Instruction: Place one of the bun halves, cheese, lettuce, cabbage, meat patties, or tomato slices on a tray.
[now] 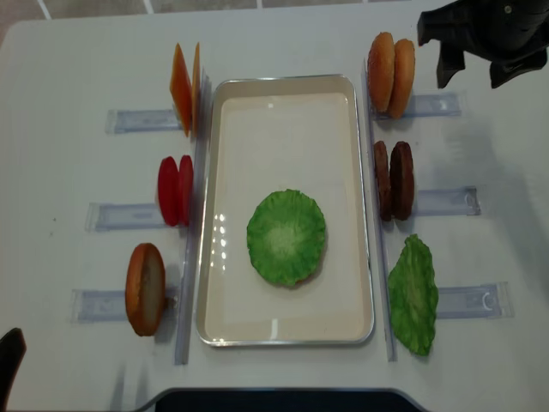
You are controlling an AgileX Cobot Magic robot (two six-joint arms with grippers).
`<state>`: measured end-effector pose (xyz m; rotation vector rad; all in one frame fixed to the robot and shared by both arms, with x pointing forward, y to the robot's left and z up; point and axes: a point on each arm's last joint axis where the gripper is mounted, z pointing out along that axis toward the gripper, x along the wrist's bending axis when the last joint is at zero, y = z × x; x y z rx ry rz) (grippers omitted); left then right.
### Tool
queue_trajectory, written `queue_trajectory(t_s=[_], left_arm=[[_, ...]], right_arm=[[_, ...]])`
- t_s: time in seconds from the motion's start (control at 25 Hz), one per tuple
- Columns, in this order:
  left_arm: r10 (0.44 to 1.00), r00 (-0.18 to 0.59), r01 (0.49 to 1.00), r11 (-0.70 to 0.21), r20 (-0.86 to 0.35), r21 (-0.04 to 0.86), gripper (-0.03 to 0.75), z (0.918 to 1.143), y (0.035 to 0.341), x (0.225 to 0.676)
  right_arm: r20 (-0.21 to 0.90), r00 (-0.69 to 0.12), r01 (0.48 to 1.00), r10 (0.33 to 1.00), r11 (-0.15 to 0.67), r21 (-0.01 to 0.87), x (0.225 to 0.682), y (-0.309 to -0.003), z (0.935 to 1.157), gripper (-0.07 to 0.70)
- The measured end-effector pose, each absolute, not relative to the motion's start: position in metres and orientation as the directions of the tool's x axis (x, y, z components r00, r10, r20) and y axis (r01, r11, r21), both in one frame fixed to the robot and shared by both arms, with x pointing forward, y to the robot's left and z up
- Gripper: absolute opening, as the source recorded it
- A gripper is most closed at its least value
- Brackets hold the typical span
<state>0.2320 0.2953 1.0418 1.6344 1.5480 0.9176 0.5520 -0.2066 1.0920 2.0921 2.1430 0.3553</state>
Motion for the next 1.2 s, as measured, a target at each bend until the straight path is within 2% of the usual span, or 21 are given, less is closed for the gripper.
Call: queue_trajectory(t_s=[0.24,0.48,0.68,0.8,0.92,1.04,1.2], left_arm=[[0.999,0.037,0.506,-0.045,0.031,0.861,0.265,1.042,0.295,0.232],[0.999,0.037,0.506,-0.045,0.031,0.861,0.265,1.042,0.295,0.232],[0.999,0.037,0.506,-0.045,0.031,0.861,0.262,1.042,0.295,0.232],[0.999,0.037,0.506,-0.045,0.031,0.861,0.254,1.042,0.295,0.232],[0.999,0.037,0.506,-0.045,0.031,0.861,0.251,1.042,0.295,0.232],[0.999,0.037,0.506,-0.045,0.031,0.861,0.25,1.042,0.295,0.232],[0.999,0.037,0.506,-0.045,0.031,0.861,0.236,1.042,0.295,0.232]], right_arm=[[0.106,0.031,0.967,0.994,-0.057,0.249,0.561,-0.252,1.092,0.502],[0.081,0.093,0.976,0.992,-0.107,0.189,0.557,-0.296,1.073,0.499],[0.068,0.114,0.979,0.991,-0.124,0.163,0.55,-0.312,1.066,0.492],[0.068,0.104,0.975,0.992,-0.115,0.191,0.545,-0.312,1.075,0.491],[0.061,0.083,0.963,0.995,-0.096,0.251,0.533,-0.312,1.093,0.491],[0.048,0.062,0.939,0.997,-0.075,0.334,0.51,-0.311,1.117,0.491],[0.041,0.047,0.92,0.998,-0.059,0.387,0.472,-0.309,1.128,0.491]])
